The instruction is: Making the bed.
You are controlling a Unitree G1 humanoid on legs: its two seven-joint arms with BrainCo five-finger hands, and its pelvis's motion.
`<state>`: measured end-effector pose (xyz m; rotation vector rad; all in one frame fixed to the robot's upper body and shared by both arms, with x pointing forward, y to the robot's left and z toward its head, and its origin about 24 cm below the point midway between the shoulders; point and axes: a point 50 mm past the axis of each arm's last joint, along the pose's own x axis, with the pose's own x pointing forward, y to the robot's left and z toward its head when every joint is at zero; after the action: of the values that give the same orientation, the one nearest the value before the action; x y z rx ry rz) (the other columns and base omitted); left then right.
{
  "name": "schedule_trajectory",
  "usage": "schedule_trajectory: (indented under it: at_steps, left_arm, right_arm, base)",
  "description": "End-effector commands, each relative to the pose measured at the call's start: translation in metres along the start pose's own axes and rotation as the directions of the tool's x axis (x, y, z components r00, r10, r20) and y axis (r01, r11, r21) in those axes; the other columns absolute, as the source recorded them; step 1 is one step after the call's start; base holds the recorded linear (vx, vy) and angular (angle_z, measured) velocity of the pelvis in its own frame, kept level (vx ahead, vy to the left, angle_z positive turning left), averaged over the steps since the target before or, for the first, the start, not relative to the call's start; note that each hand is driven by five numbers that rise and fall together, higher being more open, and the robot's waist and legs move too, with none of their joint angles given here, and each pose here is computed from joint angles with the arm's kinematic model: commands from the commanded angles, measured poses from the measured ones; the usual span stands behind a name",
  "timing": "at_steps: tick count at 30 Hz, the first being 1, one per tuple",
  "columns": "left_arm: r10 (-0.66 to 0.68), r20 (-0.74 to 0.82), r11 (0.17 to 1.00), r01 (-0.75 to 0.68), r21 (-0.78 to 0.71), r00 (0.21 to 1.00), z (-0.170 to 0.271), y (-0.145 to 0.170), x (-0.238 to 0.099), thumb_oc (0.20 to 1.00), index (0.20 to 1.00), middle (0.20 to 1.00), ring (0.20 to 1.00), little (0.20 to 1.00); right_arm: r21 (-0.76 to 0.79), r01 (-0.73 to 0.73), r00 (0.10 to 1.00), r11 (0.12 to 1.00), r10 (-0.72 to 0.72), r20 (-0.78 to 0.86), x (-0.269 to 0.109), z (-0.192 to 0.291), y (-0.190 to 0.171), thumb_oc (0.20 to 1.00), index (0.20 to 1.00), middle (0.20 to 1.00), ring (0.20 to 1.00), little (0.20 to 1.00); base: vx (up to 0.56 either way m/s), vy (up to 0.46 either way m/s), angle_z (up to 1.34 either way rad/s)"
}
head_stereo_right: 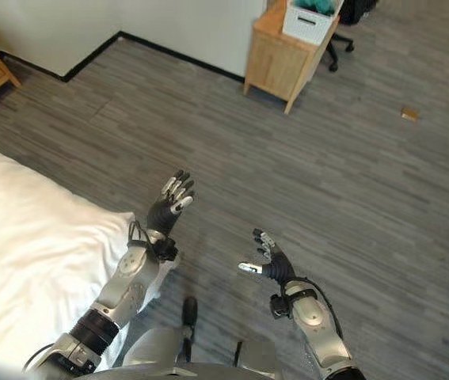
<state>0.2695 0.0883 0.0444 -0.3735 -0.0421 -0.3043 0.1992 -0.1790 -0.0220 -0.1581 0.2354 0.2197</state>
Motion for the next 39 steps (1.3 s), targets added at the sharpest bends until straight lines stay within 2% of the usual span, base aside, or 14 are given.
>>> schedule_trajectory:
  at_steps: [1, 16, 17, 18, 19, 20, 21, 27, 32, 39]
  left_arm:
    - [-0.058, 0.074, 0.998, 0.056, 0.018, 0.996, 0.011, -0.010, 0.005, 1.000, 1.000, 1.000, 1.000, 1.000]
    - [-0.025, 0.013, 0.998, 0.025, -0.052, 1.000, -0.005, -0.002, -0.002, 1.000, 1.000, 1.000, 1.000, 1.000]
    - [-0.027, 0.035, 0.996, 0.029, -0.082, 0.999, 0.000, 0.000, -0.004, 1.000, 1.000, 1.000, 1.000, 1.000]
    - [-0.019, 0.028, 0.998, 0.020, -0.066, 0.999, 0.000, 0.001, -0.003, 1.000, 1.000, 1.000, 1.000, 1.000]
    - [-0.019, 0.029, 0.998, 0.021, -0.065, 0.999, 0.000, 0.001, -0.003, 1.000, 1.000, 1.000, 1.000, 1.000]
    - [-0.014, 0.042, 0.995, 0.018, -0.094, 0.999, 0.004, 0.002, -0.001, 1.000, 1.000, 1.000, 1.000, 1.000]
    - [0.015, 0.044, 0.998, -0.012, -0.063, 0.999, 0.006, 0.007, -0.003, 1.000, 1.000, 1.000, 1.000, 1.000]
    - [-0.027, 0.022, 0.996, 0.028, -0.083, 0.999, 0.000, -0.003, -0.004, 1.000, 1.000, 1.000, 1.000, 1.000]
    - [-0.035, -0.011, 0.990, 0.033, -0.136, 0.999, -0.011, -0.012, -0.006, 1.000, 1.000, 1.000, 1.000, 1.000]
    - [-0.065, -0.042, 0.989, 0.059, -0.135, 0.997, -0.015, -0.017, -0.009, 1.000, 1.000, 1.000, 1.000, 1.000]
  right_arm:
    - [-0.016, 0.034, 0.993, 0.999, -0.032, 0.111, 0.005, 0.020, -0.004, 1.000, 1.000, 1.000, 1.000, 1.000]
    - [-0.041, 0.077, 0.996, 0.996, -0.075, 0.055, 0.012, 0.010, -0.013, 1.000, 1.000, 1.000, 1.000, 1.000]
    - [-0.122, 0.090, 0.988, 0.988, -0.074, 0.135, 0.018, 0.032, -0.019, 1.000, 1.000, 1.000, 1.000, 1.000]
    - [-0.108, 0.090, 0.986, 0.990, -0.074, 0.149, 0.019, 0.034, -0.019, 1.000, 1.000, 1.000, 1.000, 1.000]
    - [-0.108, 0.091, 0.986, 0.990, -0.074, 0.150, 0.019, 0.035, -0.019, 1.000, 1.000, 1.000, 1.000, 1.000]
    - [0.010, 0.106, 0.994, 0.994, -0.106, 0.020, 0.000, 0.004, -0.014, 1.000, 1.000, 1.000, 1.000, 1.000]
    - [-0.014, 0.073, 0.990, 0.997, -0.071, 0.120, 0.002, 0.027, -0.016, 1.000, 1.000, 1.000, 1.000, 1.000]
    - [0.004, 0.005, 0.983, 1.000, -0.006, 0.183, 0.030, 0.046, 0.002, 1.000, 1.000, 1.000, 1.000, 1.000]
    - [-0.051, 0.023, 0.988, 0.998, -0.015, 0.153, 0.032, 0.041, 0.002, 1.000, 1.000, 1.000, 1.000, 1.000]
    - [-0.046, 0.027, 0.995, 0.999, -0.023, 0.098, 0.027, 0.027, 0.013, 1.000, 1.000, 1.000, 1.000, 1.000]
  base:
    - [0.33, -0.040, 0.53]
    - [0.47, -0.046, 0.85]
    - [0.31, -0.064, 0.25]
    - [0.30, -0.058, 0.32]
    - [0.19, -0.093, 0.17]
    - [0.15, -0.112, -0.15]
    - [0.16, -0.119, -0.36]
    - [0.46, 0.051, -0.47]
    - [0.54, 0.196, -0.15]
    - [0.42, 0.199, 0.09]
